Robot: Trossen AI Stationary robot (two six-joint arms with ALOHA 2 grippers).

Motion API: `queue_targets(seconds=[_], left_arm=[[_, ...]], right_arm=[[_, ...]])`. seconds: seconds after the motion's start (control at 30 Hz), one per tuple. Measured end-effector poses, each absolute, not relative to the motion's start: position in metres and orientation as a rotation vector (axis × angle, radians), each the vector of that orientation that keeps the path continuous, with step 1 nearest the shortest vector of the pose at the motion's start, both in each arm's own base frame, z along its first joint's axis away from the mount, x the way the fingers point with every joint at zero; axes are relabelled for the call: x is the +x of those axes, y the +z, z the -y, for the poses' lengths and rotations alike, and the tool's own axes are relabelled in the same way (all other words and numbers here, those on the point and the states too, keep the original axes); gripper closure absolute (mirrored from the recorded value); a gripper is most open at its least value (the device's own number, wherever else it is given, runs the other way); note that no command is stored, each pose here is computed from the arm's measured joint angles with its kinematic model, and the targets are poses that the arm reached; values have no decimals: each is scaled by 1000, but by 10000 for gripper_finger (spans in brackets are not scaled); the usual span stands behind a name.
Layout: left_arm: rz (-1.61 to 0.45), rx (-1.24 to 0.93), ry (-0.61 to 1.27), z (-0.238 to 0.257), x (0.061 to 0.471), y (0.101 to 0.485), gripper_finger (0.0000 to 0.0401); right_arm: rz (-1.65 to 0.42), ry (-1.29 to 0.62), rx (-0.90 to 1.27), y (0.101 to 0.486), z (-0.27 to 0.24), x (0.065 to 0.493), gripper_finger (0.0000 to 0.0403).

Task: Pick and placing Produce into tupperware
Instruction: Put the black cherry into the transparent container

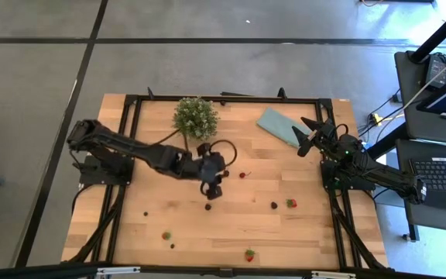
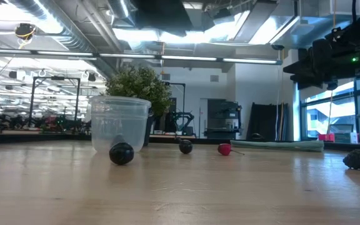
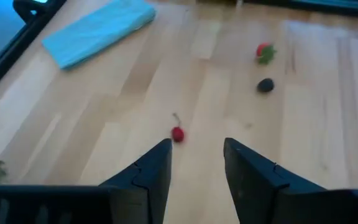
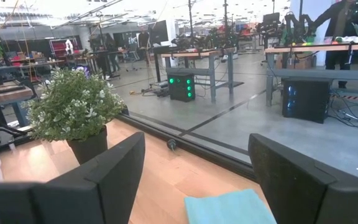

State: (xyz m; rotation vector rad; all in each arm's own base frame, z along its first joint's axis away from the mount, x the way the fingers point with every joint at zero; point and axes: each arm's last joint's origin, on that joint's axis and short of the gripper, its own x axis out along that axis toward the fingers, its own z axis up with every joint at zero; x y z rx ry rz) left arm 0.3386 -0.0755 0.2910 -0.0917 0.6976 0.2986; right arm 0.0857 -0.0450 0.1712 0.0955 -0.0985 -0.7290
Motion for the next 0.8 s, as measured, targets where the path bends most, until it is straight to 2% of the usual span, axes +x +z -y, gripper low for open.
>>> queue_targets(seconds=[0.13, 0.23, 0.5, 0.8], left_arm=[[-669, -105, 397, 93, 324, 273, 255], [-548, -158, 423, 108, 313, 266, 251], [-370, -216, 316, 153, 280, 227, 255], [-359, -346, 349, 165, 246, 183, 267]], right_arm=[[99, -729, 95, 171, 45, 86, 115], [98, -729, 95, 171, 45, 86, 115], [95, -728, 98, 171, 45, 86, 115], [102, -718, 123, 171, 45, 86, 115]])
